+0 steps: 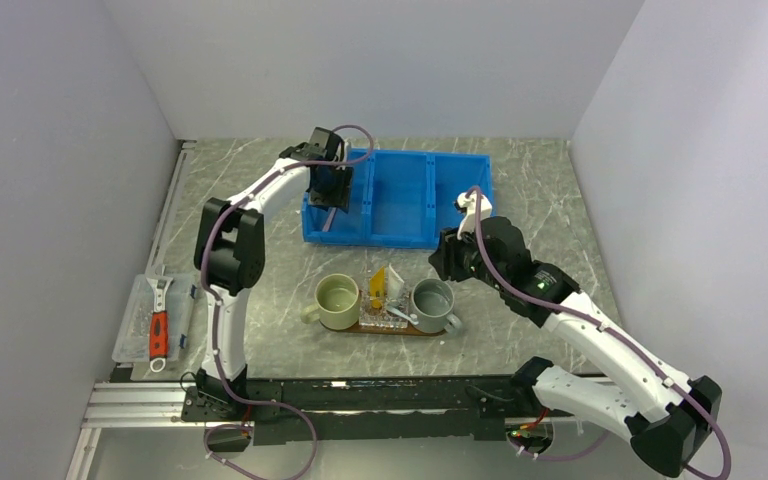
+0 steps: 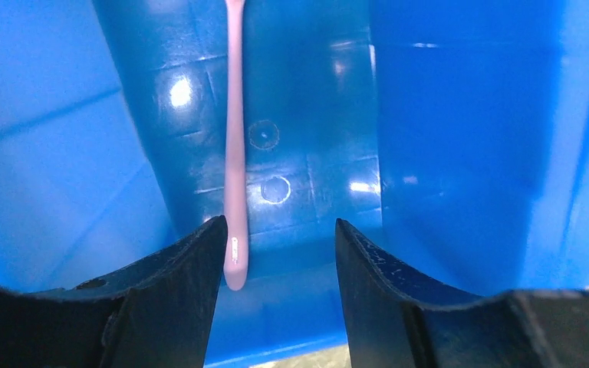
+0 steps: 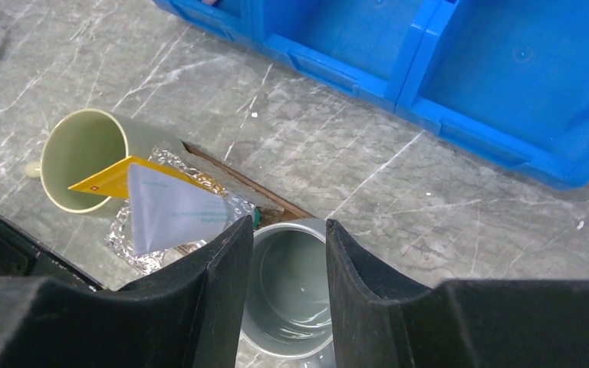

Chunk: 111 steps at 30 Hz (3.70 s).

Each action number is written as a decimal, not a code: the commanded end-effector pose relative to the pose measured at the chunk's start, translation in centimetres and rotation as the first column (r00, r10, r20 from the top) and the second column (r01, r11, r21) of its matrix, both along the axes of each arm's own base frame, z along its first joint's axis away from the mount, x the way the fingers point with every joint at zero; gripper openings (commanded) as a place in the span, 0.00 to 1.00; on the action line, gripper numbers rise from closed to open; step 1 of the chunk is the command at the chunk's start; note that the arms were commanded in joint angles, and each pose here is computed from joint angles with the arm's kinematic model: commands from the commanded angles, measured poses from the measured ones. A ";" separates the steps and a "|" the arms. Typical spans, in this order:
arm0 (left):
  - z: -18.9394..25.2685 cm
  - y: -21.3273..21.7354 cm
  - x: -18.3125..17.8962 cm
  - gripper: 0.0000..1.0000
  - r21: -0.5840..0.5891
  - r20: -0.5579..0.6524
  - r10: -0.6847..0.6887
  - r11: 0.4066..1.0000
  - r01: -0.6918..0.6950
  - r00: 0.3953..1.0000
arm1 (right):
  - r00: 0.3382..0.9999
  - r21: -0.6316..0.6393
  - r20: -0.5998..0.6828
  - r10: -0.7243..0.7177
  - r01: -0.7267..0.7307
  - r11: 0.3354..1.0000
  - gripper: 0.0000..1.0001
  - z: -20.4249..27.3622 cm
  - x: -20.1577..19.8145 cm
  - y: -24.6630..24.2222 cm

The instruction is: Prepare toiletry sets of a toothbrush and toothpaste on the tray

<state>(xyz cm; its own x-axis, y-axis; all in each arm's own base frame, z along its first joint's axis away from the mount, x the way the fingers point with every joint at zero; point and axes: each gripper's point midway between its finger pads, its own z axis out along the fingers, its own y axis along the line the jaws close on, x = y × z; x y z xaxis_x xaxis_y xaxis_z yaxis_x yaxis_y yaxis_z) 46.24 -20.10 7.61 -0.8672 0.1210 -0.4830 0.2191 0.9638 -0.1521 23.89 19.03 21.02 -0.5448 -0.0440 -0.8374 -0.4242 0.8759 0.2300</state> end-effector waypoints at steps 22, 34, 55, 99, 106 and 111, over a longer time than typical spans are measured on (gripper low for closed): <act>-4.3 1.2 3.1 0.59 0.206 0.019 0.076 0.975 -0.079 0.997 | 0.997 0.064 0.015 0.071 -0.072 0.995 0.42 -0.5 0.6 0.3; -5.9 0.1 1.9 0.38 0.190 -0.031 0.045 0.981 -0.039 0.998 | 0.998 0.067 0.016 0.066 -0.067 0.996 0.42 -0.4 0.3 0.0; 0.8 0.5 1.9 0.00 0.161 0.113 0.053 0.984 -0.071 0.992 | 0.996 0.100 0.028 0.086 -0.088 0.991 0.42 0.7 -0.2 0.3; 25.5 -2.4 -14.8 0.00 -0.646 0.265 0.192 0.763 0.026 0.945 | 0.945 0.324 0.147 0.294 -0.326 0.888 0.54 14.0 0.2 13.2; 26.2 -1.6 -17.1 0.00 -0.699 0.243 0.232 0.715 0.004 0.942 | 0.945 0.338 0.126 0.301 -0.326 0.883 0.55 14.4 0.6 15.6; 26.4 -0.9 -18.1 0.00 -0.727 0.243 0.267 0.686 -0.007 0.933 | 0.941 0.334 0.116 0.317 -0.337 0.880 0.55 14.5 0.3 17.3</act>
